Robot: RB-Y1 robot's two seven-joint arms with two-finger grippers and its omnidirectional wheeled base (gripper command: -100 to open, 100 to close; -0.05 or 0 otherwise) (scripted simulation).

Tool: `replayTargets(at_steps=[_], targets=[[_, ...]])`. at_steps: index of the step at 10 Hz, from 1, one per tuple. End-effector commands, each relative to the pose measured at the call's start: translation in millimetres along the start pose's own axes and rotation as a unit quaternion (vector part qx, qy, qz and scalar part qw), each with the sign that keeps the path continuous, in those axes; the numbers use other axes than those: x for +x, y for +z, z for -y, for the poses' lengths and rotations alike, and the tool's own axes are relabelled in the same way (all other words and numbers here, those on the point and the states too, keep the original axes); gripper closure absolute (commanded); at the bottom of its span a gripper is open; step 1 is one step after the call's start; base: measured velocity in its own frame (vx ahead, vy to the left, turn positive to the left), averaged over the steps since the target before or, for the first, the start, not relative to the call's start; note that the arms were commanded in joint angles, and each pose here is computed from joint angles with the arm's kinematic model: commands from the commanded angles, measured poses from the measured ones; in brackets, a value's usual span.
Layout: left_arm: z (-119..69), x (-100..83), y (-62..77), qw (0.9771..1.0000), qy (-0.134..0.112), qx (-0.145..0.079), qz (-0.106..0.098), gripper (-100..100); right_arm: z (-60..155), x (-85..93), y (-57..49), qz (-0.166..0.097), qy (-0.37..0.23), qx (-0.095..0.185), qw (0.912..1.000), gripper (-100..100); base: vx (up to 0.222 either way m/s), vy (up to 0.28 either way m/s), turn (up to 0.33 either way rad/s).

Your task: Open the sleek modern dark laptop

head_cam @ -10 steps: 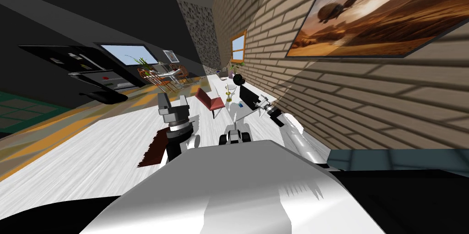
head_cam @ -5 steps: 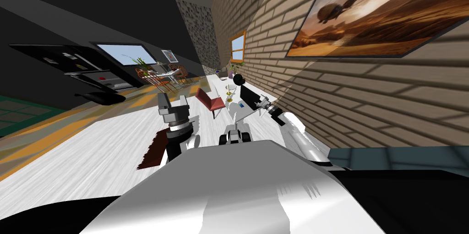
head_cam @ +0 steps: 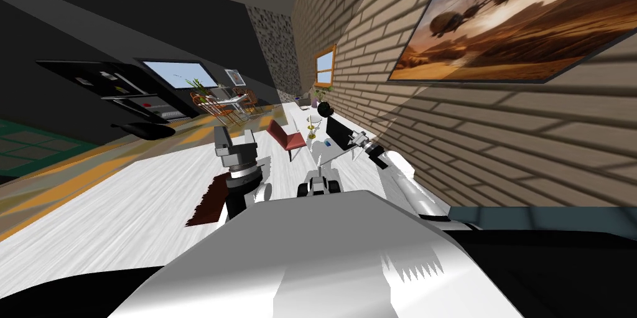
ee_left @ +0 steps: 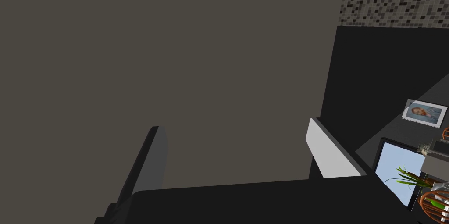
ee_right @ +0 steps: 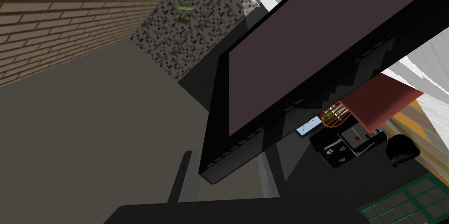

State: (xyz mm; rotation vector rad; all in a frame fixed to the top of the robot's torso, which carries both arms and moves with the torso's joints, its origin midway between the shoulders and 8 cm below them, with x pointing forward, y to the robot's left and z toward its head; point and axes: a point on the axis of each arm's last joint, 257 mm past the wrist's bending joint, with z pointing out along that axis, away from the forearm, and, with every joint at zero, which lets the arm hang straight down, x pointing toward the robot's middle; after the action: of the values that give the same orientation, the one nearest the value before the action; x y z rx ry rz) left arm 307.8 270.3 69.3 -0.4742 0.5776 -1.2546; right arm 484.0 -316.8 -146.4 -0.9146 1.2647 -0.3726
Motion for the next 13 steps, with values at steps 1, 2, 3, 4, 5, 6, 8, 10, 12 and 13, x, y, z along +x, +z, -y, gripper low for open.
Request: replayTargets(at_steps=[1,2,3,4,5,6,8,10,12,13], targets=[[0.0,0.0,0.0,1.0,0.0,0.0,0.0,0,4,14.3,-0.6,-0.012,0.055,0.002,0.9984,100,-0.008,-0.053,0.051],[0.0,0.0,0.0,1.0,0.0,0.0,0.0,0,6,18.1,-0.1,-0.014,0.074,0.004,0.9971,100,-0.011,-0.056,0.044],[0.0,0.0,0.0,1.0,0.0,0.0,0.0,0,9,21.9,0.3,-0.016,0.094,0.006,0.9954,100,-0.003,-0.069,0.045],[0.0,0.0,0.0,1.0,0.0,0.0,0.0,0,12,25.8,0.6,-0.018,0.113,0.008,0.9934,100,-0.003,-0.068,0.048],[0.0,0.0,0.0,1.0,0.0,0.0,0.0,0,14,29.6,1.0,-0.02,0.132,0.011,0.9909,100,-0.002,-0.07,0.045],[0.0,0.0,0.0,1.0,0.0,0.0,0.0,0,14,21.1,2.5,-0.012,0.118,0.01,0.9928,100,0.002,-0.035,0.01],[0.0,0.0,0.0,1.0,0.0,0.0,0.0,0,8,35.7,4.3,-0.02,0.184,0.019,0.9825,100,0.007,-0.093,0.071],[0.0,0.0,0.0,1.0,0.0,0.0,0.0,0,3,45.5,5.0,-0.026,0.225,0.023,0.9738,100,-0.008,-0.109,0.059],[0.0,0.0,0.0,1.0,0.0,0.0,0.0,0,-3,55.2,5.6,-0.031,0.265,0.028,0.9633,100,-0.008,-0.097,0.054],[0.0,0.0,0.0,1.0,0.0,0.0,0.0,0,-7,59.9,5.9,-0.034,0.285,0.03,0.9575,100,0.005,-0.085,0.063]])
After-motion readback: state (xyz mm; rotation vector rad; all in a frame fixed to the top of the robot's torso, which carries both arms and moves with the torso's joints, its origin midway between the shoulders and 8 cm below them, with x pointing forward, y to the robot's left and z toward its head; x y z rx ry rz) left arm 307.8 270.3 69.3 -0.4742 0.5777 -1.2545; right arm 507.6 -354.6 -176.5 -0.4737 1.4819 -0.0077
